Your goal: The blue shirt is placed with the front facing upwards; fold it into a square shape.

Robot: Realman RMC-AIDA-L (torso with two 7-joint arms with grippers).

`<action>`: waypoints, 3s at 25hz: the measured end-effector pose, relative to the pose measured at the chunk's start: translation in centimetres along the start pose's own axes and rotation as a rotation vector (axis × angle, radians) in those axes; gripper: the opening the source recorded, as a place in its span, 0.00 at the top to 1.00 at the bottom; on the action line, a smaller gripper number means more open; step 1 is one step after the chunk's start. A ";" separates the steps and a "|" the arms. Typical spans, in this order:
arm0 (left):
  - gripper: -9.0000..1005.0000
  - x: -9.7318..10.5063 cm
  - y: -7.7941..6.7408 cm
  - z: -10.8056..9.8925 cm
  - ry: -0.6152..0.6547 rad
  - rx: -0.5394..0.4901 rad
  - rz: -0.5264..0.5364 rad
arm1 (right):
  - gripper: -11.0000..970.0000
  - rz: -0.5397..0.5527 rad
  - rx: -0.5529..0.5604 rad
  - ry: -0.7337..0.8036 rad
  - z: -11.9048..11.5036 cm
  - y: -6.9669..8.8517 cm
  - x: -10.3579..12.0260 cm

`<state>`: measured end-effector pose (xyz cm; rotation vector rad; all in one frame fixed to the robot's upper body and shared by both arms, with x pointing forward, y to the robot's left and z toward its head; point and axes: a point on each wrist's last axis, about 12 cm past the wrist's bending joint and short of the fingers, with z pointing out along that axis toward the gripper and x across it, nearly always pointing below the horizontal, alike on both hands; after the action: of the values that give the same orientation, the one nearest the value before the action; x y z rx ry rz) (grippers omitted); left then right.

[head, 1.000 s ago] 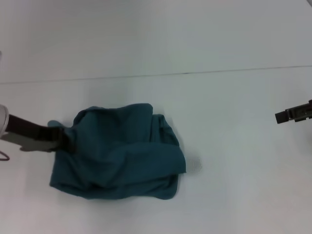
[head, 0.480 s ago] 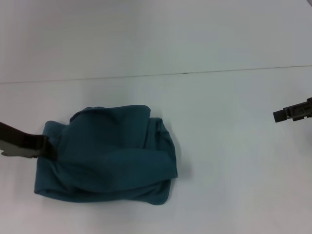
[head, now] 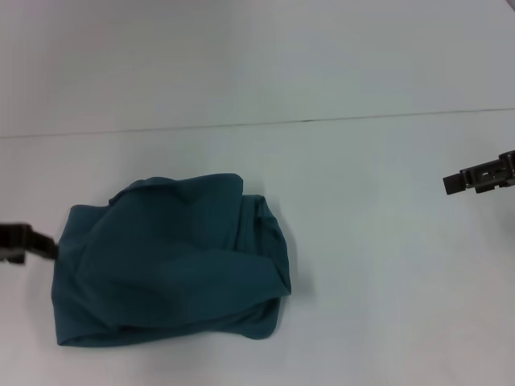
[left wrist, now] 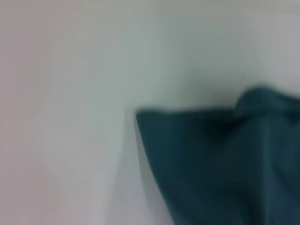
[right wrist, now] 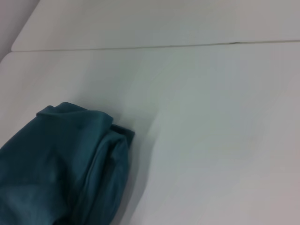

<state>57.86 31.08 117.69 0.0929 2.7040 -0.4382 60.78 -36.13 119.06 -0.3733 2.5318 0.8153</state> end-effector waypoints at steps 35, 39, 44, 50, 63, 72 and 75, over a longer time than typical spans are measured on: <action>0.25 5.0 3.8 -2.7 -0.350 0.669 -0.303 | 0.14 -0.032 -0.433 -0.054 5.3 11.8 -7.0; 0.25 4.9 3.8 -2.7 -0.348 0.675 -0.300 | 0.15 -0.032 -0.433 -0.054 5.3 11.8 -7.0; 0.25 4.9 3.8 -2.7 -0.349 0.675 -0.299 | 0.15 -0.040 -0.429 -0.047 5.4 12.1 -7.1; 0.25 5.2 4.3 -2.8 -0.361 0.656 -0.318 | 0.16 -0.084 -0.172 0.098 7.6 11.9 -7.4; 0.25 5.9 5.1 -3.1 -0.380 0.642 -0.345 | 0.18 -0.149 -0.016 0.189 15.9 14.7 -6.6; 0.25 5.5 5.0 -2.8 -0.385 0.634 -0.342 | 0.20 0.011 0.023 0.102 19.6 14.0 -4.8; 0.25 5.4 4.9 -2.5 -0.391 0.632 -0.340 | 0.20 0.080 0.013 0.080 20.5 13.7 -4.0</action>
<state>52.57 36.59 116.34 -0.2563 2.1097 -1.2558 65.85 -12.52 112.83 -0.3073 2.6398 0.8289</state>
